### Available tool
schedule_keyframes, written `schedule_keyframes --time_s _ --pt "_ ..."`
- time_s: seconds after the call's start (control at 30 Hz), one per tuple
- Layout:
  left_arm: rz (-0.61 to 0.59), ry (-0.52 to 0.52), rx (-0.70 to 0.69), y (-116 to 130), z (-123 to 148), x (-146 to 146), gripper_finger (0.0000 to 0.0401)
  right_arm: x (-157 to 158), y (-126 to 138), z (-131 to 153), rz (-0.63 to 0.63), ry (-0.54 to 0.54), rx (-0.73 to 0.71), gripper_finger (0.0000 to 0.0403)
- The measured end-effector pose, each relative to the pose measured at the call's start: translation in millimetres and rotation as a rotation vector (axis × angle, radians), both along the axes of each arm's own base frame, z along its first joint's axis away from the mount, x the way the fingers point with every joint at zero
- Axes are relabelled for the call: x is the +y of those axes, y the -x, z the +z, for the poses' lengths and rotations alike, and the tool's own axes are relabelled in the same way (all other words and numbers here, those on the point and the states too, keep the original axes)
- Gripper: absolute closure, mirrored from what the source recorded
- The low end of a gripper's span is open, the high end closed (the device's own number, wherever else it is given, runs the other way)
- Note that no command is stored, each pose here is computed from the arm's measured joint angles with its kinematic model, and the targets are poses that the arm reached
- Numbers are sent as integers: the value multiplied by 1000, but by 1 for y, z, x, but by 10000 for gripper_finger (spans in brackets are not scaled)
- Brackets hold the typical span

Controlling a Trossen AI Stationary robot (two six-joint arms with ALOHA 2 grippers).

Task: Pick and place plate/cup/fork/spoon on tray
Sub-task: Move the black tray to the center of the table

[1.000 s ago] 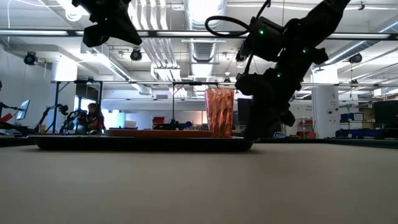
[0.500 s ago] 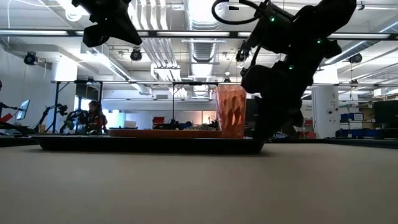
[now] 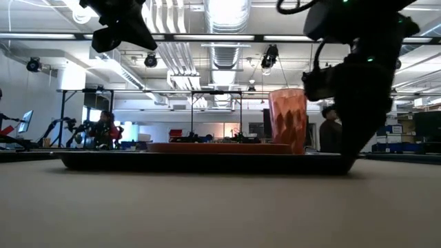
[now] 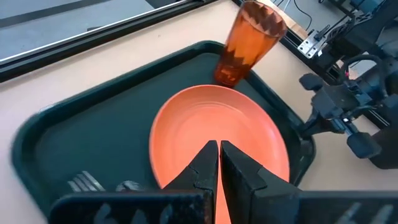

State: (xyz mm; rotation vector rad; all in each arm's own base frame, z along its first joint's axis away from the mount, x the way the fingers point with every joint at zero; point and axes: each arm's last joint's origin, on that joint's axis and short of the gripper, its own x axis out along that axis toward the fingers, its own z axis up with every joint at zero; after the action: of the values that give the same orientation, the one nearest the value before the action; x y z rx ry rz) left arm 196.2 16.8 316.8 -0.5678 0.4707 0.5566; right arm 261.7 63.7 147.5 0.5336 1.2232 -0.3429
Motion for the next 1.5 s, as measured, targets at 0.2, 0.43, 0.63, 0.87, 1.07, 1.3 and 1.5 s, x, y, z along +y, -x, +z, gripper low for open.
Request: schedule_keyframes --time_s 0.2,0.43,0.63,0.87,1.07,1.3,1.5 --pt "1 0 8 0 -3 0 401 13 19 19 -29 4 2 394" --pt "231 -175 43 0 -4 12 401 30 12 81 25 -48 -387 394" --pt "419 -107 144 -2 -20 66 401 34 6 178 191 -25 -938 394" --pt "457 25 403 -8 -68 147 401 47 28 260 450 68 -1253 394" --pt "387 108 476 -22 -92 192 401 63 32 272 547 70 -1295 394" --pt "320 137 536 -48 -113 217 401 71 20 259 528 80 -1246 394" --pt "274 193 588 -59 -137 225 401 75 11 251 509 88 -1212 394"
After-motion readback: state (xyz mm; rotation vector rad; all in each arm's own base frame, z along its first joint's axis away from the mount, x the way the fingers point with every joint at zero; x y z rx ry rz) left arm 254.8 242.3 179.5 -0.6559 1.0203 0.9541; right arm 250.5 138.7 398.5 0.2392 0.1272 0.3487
